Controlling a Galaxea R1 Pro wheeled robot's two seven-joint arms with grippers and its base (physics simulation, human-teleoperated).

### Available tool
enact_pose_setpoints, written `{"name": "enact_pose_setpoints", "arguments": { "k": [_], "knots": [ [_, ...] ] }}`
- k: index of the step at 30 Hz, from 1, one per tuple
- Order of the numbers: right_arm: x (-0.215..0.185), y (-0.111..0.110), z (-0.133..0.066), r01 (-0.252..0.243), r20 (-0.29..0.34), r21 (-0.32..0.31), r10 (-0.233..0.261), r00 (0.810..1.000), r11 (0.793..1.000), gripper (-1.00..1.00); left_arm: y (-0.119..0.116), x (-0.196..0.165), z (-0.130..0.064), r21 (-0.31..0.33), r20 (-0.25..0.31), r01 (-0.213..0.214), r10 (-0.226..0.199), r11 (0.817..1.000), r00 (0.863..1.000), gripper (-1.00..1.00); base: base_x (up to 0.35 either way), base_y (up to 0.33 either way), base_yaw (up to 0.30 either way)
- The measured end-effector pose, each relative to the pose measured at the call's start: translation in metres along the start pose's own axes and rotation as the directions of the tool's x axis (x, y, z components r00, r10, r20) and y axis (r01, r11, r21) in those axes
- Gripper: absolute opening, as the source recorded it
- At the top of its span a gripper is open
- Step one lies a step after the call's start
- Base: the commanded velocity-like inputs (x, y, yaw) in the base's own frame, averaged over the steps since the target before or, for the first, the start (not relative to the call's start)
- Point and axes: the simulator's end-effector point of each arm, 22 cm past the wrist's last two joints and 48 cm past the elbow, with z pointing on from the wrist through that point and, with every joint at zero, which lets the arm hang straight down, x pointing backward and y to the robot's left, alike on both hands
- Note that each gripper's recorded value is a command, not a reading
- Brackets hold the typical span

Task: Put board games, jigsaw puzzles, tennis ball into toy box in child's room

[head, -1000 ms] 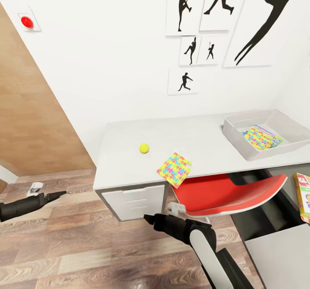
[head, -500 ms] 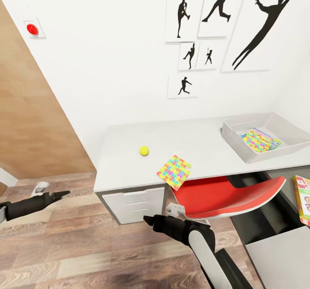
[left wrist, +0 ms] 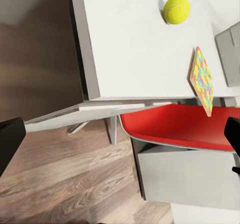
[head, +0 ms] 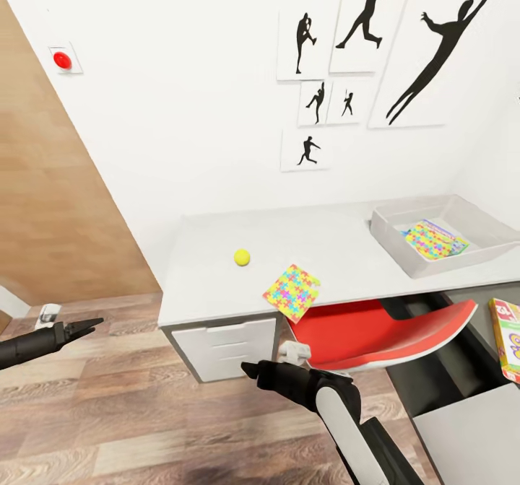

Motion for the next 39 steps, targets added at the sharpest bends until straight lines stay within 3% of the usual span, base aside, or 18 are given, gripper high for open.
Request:
{"name": "enact_pose_setpoints", "arguments": {
  "k": [18,20,25,27,34,39],
  "knots": [
    [-0.008,0.008,-0.008,0.019,0.024,-0.005,-0.019,1.000,1.000,1.00,-0.020,-0.009,-0.006,0.047,0.019,-0.020,0.019,0.999,1.000,1.00,0.000,0.000,0.000],
    [-0.008,0.009,-0.009,0.021,0.026,-0.005,-0.021,0.999,1.000,1.00,-0.026,-0.010,-0.006,0.069,0.021,-0.023,0.022,0.997,1.000,1.00,0.000,0.000,0.000],
    [-0.011,0.011,-0.011,0.026,0.033,-0.007,-0.026,0.999,1.000,1.00,-0.060,-0.011,-0.011,0.213,0.027,-0.031,0.026,0.977,0.999,1.00,0.000,0.000,0.000],
    [-0.012,0.012,-0.012,0.028,0.036,-0.007,-0.028,0.999,1.000,1.00,-0.063,-0.011,-0.010,0.218,0.027,-0.031,0.026,0.975,0.999,1.00,0.000,0.000,0.000],
    [-0.015,0.013,-0.016,0.037,0.047,-0.007,-0.037,0.998,0.999,1.00,-0.091,0.002,0.028,0.294,-0.002,0.005,-0.005,0.956,1.000,1.00,0.000,0.000,0.000],
    [-0.017,0.015,-0.018,0.041,0.052,-0.008,-0.041,0.998,0.999,1.00,-0.107,-0.007,0.037,0.315,0.005,-0.028,0.028,0.949,1.000,1.00,0.000,0.000,0.000]
  ]
}}
